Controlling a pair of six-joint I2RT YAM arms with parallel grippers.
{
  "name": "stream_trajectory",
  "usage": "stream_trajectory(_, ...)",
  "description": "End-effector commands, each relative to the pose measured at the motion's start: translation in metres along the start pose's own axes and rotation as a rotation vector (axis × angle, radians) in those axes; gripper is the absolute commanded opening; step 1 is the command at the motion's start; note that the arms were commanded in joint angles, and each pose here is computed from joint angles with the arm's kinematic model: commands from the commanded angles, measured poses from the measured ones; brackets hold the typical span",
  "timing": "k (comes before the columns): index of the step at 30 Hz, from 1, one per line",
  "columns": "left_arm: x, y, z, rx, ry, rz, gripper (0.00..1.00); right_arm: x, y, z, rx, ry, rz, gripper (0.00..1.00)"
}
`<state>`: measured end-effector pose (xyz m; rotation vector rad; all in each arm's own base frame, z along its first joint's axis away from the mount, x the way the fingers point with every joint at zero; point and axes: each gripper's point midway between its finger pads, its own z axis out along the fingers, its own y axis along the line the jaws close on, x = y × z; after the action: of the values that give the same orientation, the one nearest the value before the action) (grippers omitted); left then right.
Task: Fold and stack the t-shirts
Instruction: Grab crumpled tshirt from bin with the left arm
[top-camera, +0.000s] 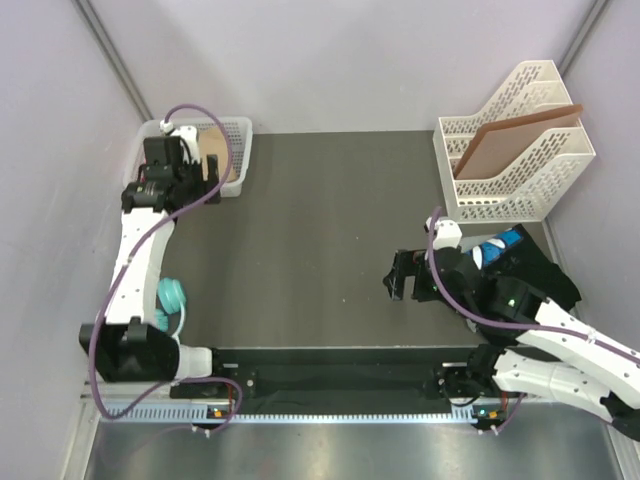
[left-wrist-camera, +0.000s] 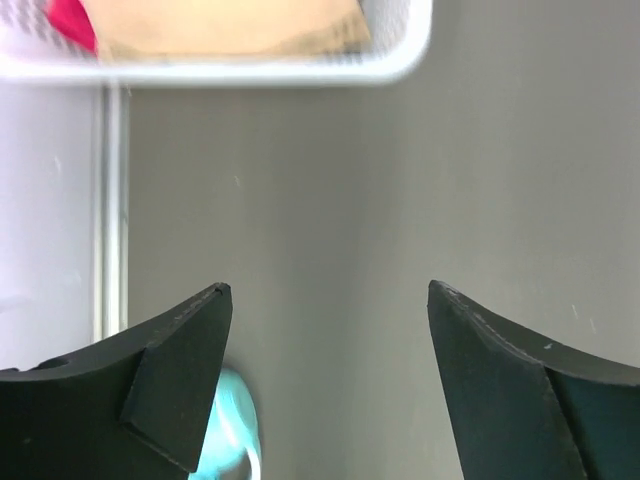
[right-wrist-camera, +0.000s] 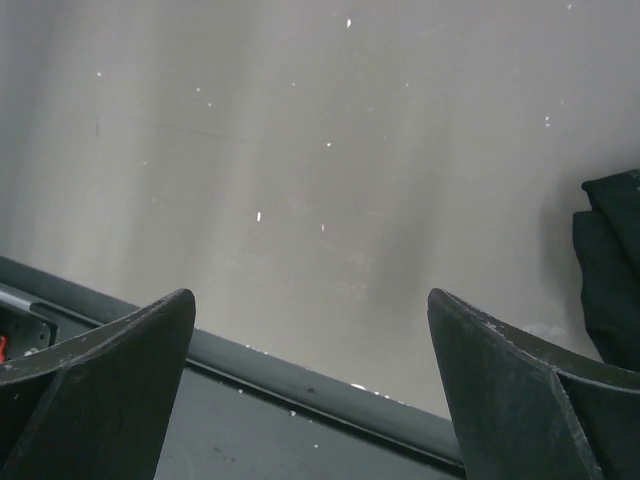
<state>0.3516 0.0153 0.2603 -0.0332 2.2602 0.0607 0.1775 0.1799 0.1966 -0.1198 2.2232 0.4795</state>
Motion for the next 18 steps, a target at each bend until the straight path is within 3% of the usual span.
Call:
stream_trajectory(1, -0.081, 0.02, 0.016, -0.107, -0.205, 0.012, 0.85, 0.001, 0.001, -0.003, 0.009, -0.058, -0.006, 1.0)
stream_trajectory(4, -0.109, 0.033, 0.046, -0.186, -0.232, 0.009, 0.86, 0.011, 0.003, 0.0, 0.035, -0.039, -0.049, 1.0)
stream_trajectory(6, -0.109, 0.04, 0.083, -0.234, -0.175, 0.016, 0.86, 0.014, 0.007, -0.001, 0.05, -0.041, -0.08, 1.0)
stream_trajectory(7, -0.132, 0.044, 0.081, -0.246, -0.212, 0.003, 0.86, 0.018, 0.008, 0.002, 0.063, -0.031, -0.101, 1.0)
stream_trajectory(8, -0.121, 0.05, 0.115, -0.269, -0.147, -0.007, 0.86, 0.017, 0.012, 0.001, 0.066, -0.036, -0.104, 1.0)
stream_trajectory(10, -0.139, 0.058, 0.127, -0.283, -0.149, -0.042, 0.86, 0.019, 0.02, 0.001, 0.071, -0.045, -0.145, 1.0)
stream_trajectory(11, -0.122, 0.064, 0.162, -0.288, -0.08, -0.051, 0.86, 0.017, 0.023, 0.0, 0.075, -0.053, -0.146, 1.0)
stream_trajectory(13, -0.118, 0.071, 0.194, -0.285, -0.039, -0.091, 0.87, 0.017, 0.028, 0.0, 0.089, -0.066, -0.172, 1.0)
stream_trajectory(18, -0.093, 0.088, 0.24, -0.306, 0.019, -0.091, 0.88, 0.015, 0.032, -0.003, 0.102, -0.088, -0.173, 1.0)
